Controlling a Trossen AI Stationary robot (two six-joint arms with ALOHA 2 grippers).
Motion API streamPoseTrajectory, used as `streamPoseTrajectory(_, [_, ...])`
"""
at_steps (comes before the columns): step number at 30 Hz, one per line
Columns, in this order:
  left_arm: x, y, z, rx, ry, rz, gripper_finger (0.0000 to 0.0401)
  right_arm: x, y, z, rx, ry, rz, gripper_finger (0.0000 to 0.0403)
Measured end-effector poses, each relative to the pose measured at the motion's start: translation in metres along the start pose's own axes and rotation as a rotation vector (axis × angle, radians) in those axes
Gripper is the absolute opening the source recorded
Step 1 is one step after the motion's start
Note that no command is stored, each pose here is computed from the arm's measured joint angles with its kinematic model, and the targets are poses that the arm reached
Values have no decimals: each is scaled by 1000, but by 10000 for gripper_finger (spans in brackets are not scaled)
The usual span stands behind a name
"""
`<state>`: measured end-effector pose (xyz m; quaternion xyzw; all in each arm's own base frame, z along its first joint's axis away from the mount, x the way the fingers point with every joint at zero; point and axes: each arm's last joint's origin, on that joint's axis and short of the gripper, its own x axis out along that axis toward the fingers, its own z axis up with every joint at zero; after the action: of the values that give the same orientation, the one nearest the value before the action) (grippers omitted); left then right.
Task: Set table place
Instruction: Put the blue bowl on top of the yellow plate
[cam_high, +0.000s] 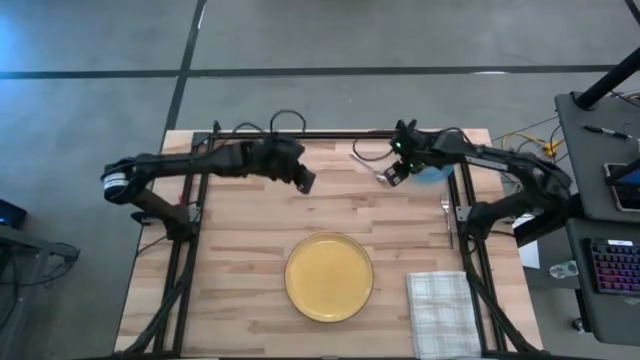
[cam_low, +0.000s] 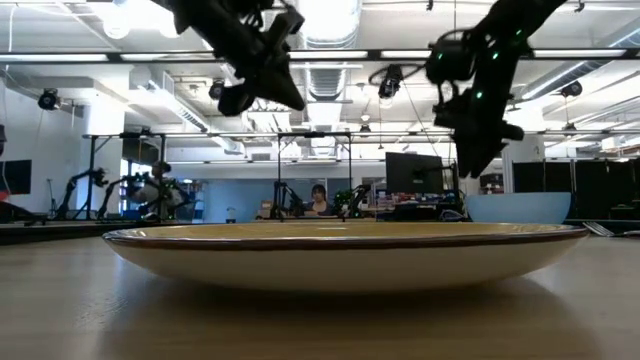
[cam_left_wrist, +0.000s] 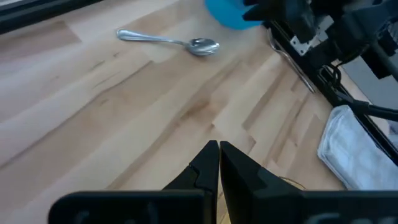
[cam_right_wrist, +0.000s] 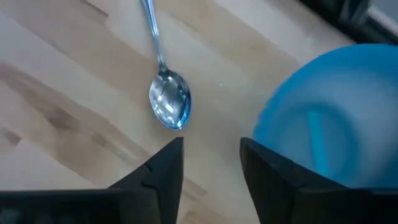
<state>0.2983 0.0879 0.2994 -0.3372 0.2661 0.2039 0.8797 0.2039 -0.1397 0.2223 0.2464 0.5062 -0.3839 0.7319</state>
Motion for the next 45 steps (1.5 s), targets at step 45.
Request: streamPoseTrajectory(45, [-6, 40, 32, 87, -15, -130, 0, 46, -5, -28, -14, 237, -258, 185])
